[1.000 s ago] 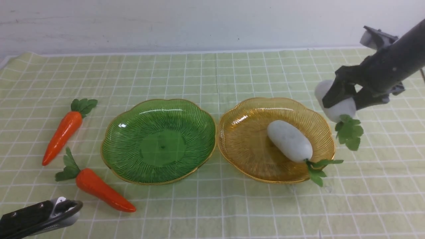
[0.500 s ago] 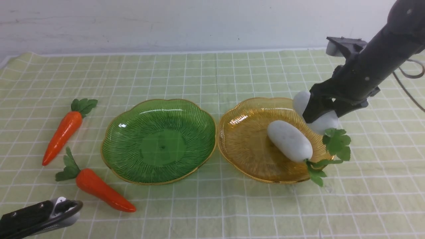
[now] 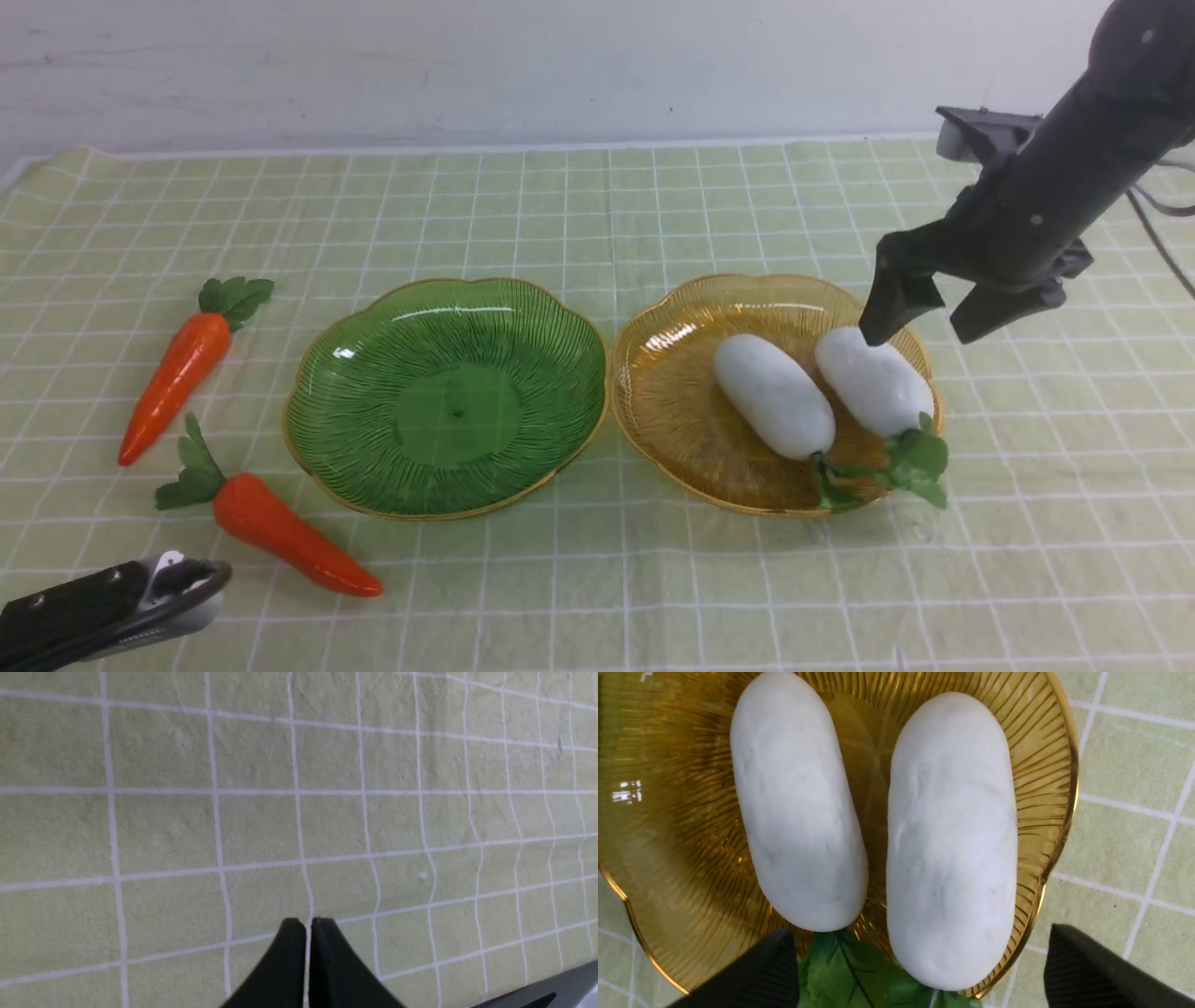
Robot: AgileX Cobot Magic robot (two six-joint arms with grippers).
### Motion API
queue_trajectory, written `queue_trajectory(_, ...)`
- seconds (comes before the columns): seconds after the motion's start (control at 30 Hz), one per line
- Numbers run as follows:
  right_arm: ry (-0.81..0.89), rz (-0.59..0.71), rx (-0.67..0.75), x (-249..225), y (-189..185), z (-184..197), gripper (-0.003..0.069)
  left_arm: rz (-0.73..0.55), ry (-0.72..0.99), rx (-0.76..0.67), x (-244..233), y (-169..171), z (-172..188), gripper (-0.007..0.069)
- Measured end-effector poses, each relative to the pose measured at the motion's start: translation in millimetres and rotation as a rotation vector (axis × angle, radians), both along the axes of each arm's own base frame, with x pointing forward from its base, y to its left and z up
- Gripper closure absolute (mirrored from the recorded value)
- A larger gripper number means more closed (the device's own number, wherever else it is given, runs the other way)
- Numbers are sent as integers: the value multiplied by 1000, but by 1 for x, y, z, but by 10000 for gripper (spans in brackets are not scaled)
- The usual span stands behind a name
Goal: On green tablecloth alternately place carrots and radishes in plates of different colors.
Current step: 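Place the white radish on the plate, then pick up the carrot and put it on the nearest plate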
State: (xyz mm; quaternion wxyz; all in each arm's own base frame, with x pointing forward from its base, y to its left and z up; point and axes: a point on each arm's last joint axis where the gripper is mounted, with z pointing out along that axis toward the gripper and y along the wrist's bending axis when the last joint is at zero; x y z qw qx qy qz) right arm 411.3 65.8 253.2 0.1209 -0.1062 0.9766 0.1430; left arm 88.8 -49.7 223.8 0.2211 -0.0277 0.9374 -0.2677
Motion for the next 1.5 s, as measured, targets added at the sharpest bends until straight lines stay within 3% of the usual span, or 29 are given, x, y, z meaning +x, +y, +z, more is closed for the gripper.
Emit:
queue_trajectory(0.27, -128, -59, 32, -25, -2, 61, 132, 29, -95, 93, 10, 7, 39, 546)
queue_trajectory(0.33, -202, -65, 44, -52, -5, 95, 194, 93, -130, 157, 14, 15, 57, 470)
queue_trajectory(0.57, -284, -48, 54, -118, -11, 130, 295, 295, -61, 227, 28, 28, 63, 328)
queue_trajectory(0.7, -270, -11, 71, -163, -13, 122, 356, 382, 49, 255, 52, 31, 47, 277)
queue_trajectory(0.93, -238, 41, 91, -209, -14, 100, 417, 494, 155, 222, 98, 27, 15, 272)
queue_trajectory(1.17, -184, 74, 75, -219, -14, 79, 424, 549, 126, 187, 135, 24, -13, 272)
queue_trajectory(1.5, -184, 82, 76, -219, -14, 77, 424, 561, 106, 182, 162, 22, -43, 272)
